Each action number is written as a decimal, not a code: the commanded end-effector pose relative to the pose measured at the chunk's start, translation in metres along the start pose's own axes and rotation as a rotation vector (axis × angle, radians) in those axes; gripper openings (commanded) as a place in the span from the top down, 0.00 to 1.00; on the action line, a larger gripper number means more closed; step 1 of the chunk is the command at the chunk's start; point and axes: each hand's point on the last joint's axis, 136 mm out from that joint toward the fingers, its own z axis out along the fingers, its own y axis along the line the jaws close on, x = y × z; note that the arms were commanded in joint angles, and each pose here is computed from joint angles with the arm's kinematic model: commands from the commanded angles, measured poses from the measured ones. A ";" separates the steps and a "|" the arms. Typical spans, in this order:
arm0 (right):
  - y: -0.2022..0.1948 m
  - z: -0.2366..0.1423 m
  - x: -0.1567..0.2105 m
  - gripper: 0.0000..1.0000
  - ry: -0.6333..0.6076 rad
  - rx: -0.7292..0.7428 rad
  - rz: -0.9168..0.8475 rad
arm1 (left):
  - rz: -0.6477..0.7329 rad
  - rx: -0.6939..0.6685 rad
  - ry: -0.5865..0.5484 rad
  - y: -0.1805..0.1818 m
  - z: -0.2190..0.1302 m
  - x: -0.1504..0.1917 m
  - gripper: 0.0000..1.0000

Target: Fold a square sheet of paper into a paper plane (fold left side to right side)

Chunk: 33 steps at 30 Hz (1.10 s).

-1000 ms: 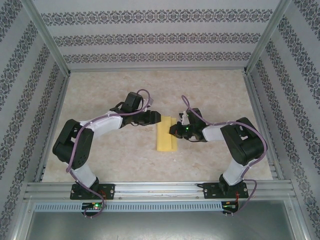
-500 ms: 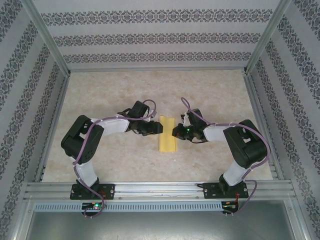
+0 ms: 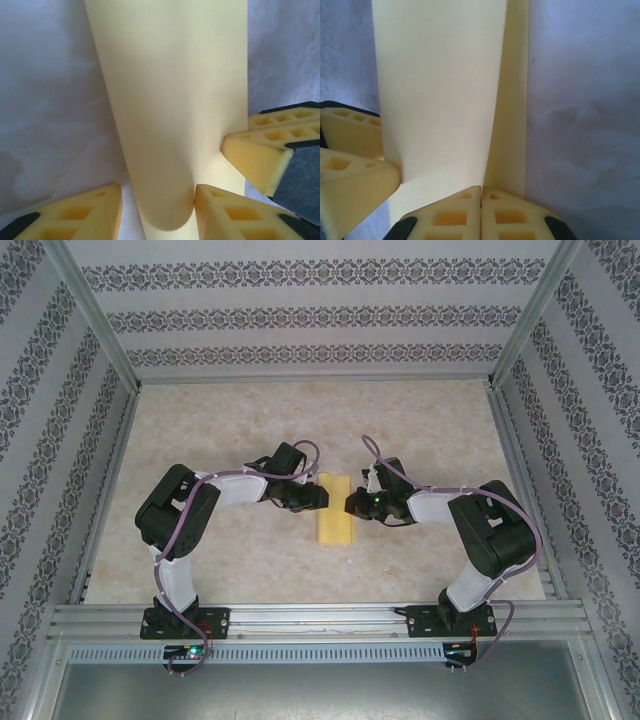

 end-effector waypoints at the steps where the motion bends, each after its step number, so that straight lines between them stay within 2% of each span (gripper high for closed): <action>1: 0.009 -0.009 -0.011 0.89 -0.038 -0.006 -0.029 | -0.006 -0.017 0.021 0.002 0.015 0.005 0.62; 12: -0.017 -0.044 -0.014 0.66 -0.107 0.098 0.018 | -0.065 -0.157 0.086 0.029 0.031 0.026 0.66; 19: -0.032 -0.063 -0.014 0.64 -0.143 0.147 0.034 | -0.082 -0.225 0.106 0.041 0.039 0.032 0.65; 33: -0.034 -0.063 -0.011 0.64 -0.129 0.147 0.031 | -0.081 -0.246 0.134 0.045 0.051 0.035 0.61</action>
